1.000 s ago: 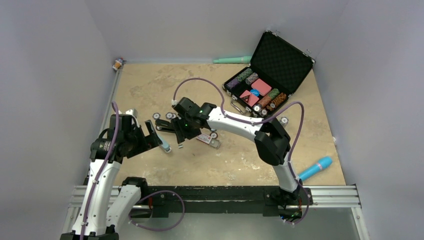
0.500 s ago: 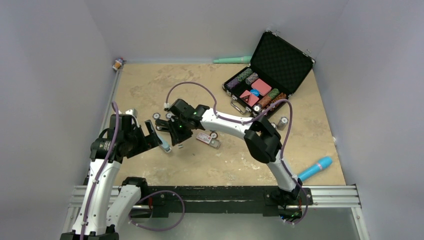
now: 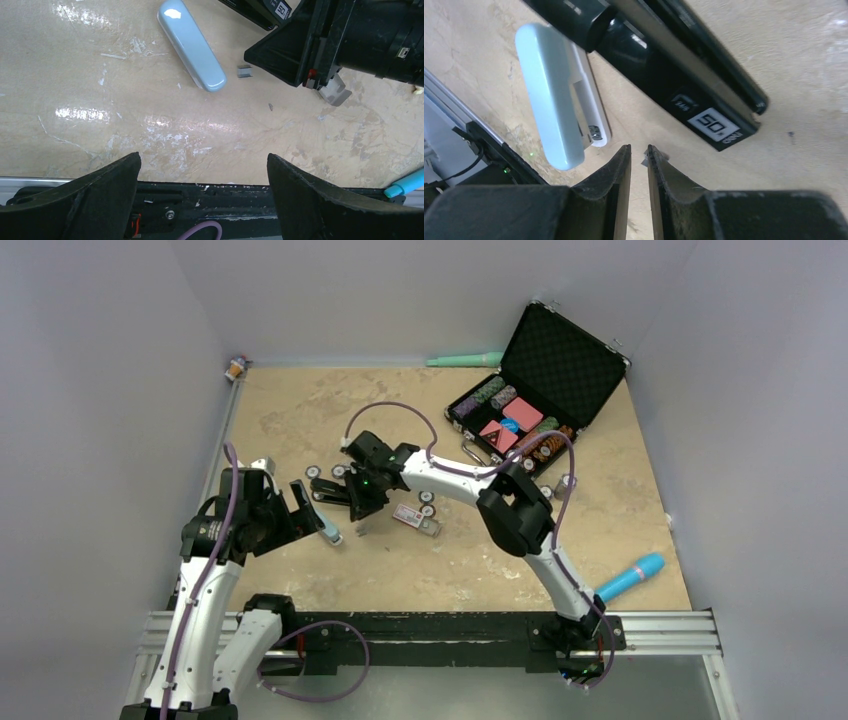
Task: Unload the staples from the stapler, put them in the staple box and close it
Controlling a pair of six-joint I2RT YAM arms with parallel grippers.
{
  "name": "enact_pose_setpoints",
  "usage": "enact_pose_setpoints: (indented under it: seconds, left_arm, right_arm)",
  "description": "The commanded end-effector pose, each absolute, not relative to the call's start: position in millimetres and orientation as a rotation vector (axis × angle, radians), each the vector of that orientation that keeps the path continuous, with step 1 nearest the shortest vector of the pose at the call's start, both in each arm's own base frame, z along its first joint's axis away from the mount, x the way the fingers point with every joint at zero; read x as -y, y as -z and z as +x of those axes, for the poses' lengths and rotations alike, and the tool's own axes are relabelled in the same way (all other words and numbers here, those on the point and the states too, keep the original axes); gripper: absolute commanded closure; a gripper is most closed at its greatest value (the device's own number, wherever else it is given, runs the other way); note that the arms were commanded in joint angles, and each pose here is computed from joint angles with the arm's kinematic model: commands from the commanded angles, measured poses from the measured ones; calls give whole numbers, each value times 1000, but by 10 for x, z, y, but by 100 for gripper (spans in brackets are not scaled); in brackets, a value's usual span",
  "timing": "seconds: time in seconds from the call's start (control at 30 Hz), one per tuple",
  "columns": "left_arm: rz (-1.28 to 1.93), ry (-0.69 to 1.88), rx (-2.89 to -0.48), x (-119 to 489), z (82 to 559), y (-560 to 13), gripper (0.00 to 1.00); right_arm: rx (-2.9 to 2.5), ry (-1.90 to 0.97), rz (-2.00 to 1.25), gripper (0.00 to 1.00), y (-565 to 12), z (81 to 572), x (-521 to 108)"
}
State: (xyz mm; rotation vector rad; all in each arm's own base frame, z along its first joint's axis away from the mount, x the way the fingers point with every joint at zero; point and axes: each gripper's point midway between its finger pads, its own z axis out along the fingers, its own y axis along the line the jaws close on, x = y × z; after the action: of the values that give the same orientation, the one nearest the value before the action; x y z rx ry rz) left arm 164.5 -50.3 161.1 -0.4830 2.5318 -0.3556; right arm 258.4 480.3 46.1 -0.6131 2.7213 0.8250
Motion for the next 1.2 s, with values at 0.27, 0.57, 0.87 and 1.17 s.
enact_pose_setpoints:
  seconds: [0.27, 0.57, 0.87, 1.17]
  left_arm:
    - [-500, 364, -2514, 501, 1690, -1614, 0]
    - [-496, 368, -2509, 505, 1690, -1620, 0]
    - [-494, 370, -2502, 506, 1692, -1633, 0]
    - [-495, 374, -2504, 510, 1689, -1631, 0]
  right_arm:
    - [-2725, -863, -540, 82, -411, 2582, -4719]
    - [-2777, -828, -541, 86, -277, 2406, -4544]
    - [-2831, -799, -655, 89, -112, 2082, -4408]
    - [-2712, -589, -720, 72, -436, 2253, -4311]
